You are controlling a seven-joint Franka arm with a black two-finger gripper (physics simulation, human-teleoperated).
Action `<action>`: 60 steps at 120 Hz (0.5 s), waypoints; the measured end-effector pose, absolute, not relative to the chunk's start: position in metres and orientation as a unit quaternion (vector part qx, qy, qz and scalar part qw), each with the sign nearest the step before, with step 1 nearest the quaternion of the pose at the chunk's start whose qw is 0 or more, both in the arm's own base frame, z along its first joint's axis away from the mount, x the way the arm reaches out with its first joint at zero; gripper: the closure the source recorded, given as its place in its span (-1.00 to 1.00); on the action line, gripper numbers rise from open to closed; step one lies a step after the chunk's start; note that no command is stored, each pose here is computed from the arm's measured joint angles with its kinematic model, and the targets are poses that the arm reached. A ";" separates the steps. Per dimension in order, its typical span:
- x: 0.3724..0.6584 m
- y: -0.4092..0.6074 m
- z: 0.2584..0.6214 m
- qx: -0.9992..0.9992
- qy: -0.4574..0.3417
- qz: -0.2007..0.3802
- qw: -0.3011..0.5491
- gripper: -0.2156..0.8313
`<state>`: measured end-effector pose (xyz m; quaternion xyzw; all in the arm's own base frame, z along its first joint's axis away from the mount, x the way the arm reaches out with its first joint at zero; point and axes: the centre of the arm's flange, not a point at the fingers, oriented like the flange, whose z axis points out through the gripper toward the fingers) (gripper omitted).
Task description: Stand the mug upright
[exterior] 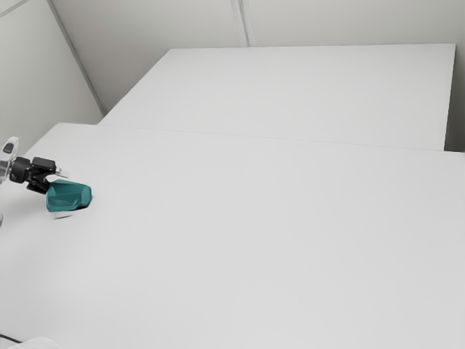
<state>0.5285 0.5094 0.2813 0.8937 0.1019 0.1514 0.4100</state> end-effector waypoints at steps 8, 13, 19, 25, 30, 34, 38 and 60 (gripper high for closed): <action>0.529 0.509 0.281 0.893 0.104 0.150 0.411 -0.59; 0.529 0.507 0.280 0.892 0.105 0.148 0.413 -0.59; 0.530 0.506 0.280 0.892 0.106 0.147 0.414 -0.59; 0.530 0.505 0.279 0.891 0.108 0.146 0.415 -0.59; 0.530 0.505 0.278 0.891 0.109 0.145 0.416 -0.59; 0.530 0.504 0.277 0.890 0.111 0.143 0.418 -0.59; 0.530 0.503 0.276 0.890 0.112 0.142 0.419 -0.59; 0.532 0.499 0.274 0.887 0.116 0.138 0.425 -0.59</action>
